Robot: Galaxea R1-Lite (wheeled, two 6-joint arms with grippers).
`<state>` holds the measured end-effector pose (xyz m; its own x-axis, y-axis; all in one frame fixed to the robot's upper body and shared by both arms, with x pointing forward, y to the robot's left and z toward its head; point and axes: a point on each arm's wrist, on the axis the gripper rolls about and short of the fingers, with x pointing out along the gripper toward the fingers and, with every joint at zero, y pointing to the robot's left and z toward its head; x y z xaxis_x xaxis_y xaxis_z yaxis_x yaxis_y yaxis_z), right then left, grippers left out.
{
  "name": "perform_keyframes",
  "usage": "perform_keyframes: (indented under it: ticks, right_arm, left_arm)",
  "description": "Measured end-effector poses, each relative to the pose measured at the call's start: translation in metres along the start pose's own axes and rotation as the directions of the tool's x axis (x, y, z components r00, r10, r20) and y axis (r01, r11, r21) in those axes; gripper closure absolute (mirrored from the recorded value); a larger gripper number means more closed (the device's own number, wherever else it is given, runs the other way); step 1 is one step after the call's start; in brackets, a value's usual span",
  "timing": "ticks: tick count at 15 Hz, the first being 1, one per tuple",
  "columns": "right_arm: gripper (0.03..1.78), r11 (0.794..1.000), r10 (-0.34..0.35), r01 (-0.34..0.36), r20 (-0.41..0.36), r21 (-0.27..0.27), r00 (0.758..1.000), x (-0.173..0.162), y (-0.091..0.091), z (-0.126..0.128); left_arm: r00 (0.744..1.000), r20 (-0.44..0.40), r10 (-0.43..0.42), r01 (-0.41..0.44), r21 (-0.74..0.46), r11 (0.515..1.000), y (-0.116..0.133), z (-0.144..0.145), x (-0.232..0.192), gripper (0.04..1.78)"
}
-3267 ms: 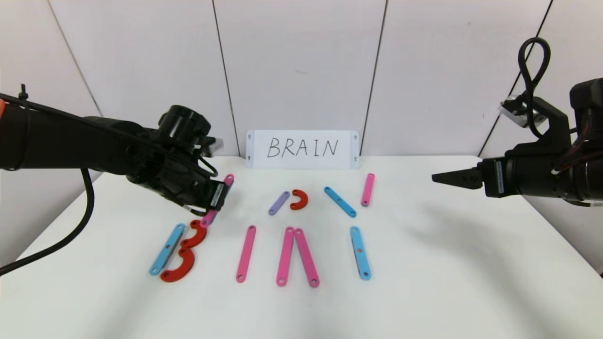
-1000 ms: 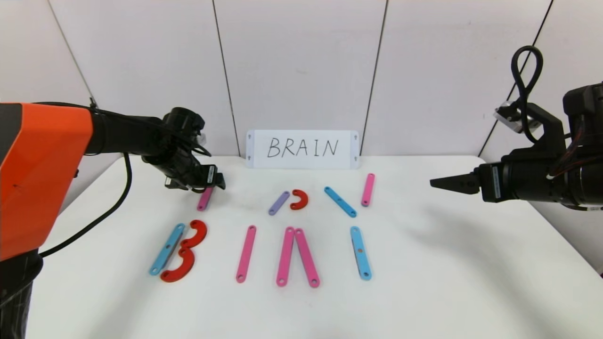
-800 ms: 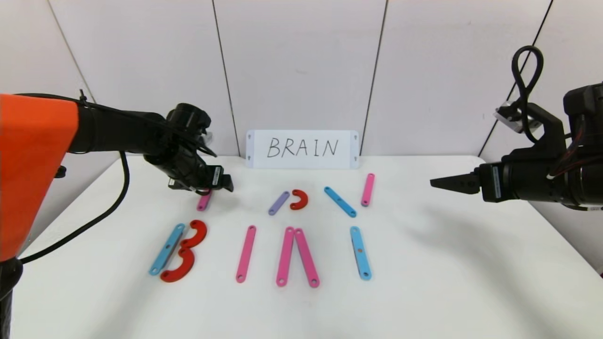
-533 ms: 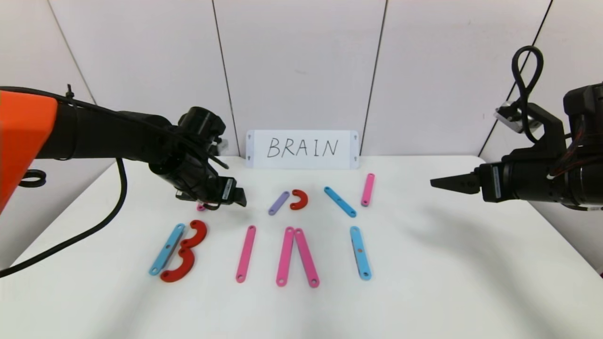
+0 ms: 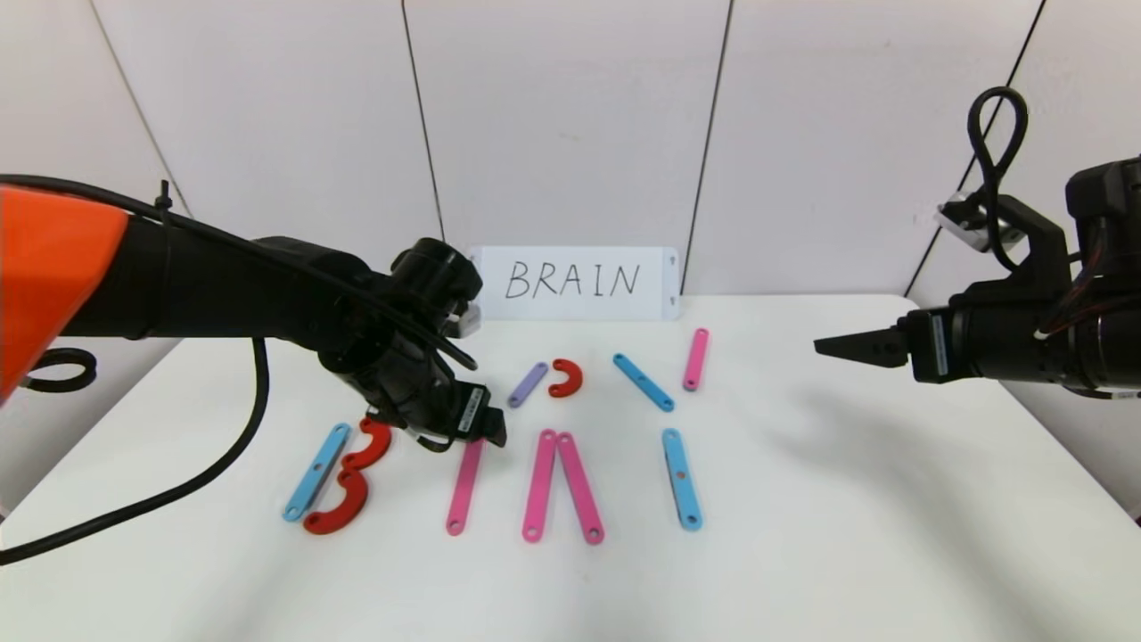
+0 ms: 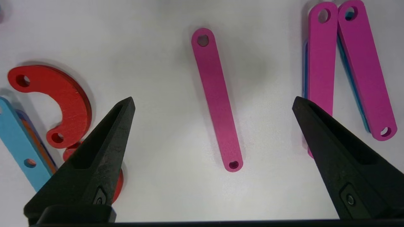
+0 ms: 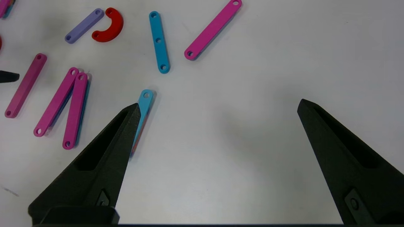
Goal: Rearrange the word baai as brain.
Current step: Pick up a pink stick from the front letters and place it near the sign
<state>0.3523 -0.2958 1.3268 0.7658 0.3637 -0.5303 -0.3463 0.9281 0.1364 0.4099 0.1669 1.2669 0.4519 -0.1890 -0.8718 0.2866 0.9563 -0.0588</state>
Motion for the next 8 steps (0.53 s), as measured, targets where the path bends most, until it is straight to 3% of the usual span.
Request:
perform_keyframes:
  ticks: [8]
  right_arm:
    - [0.07,1.0,-0.001,0.001,-0.002,0.0,1.0,0.0,0.0,-0.001]
  left_arm:
    - [0.996,-0.078,0.042,-0.042,0.009,0.999,-0.004,-0.008,0.024,0.07]
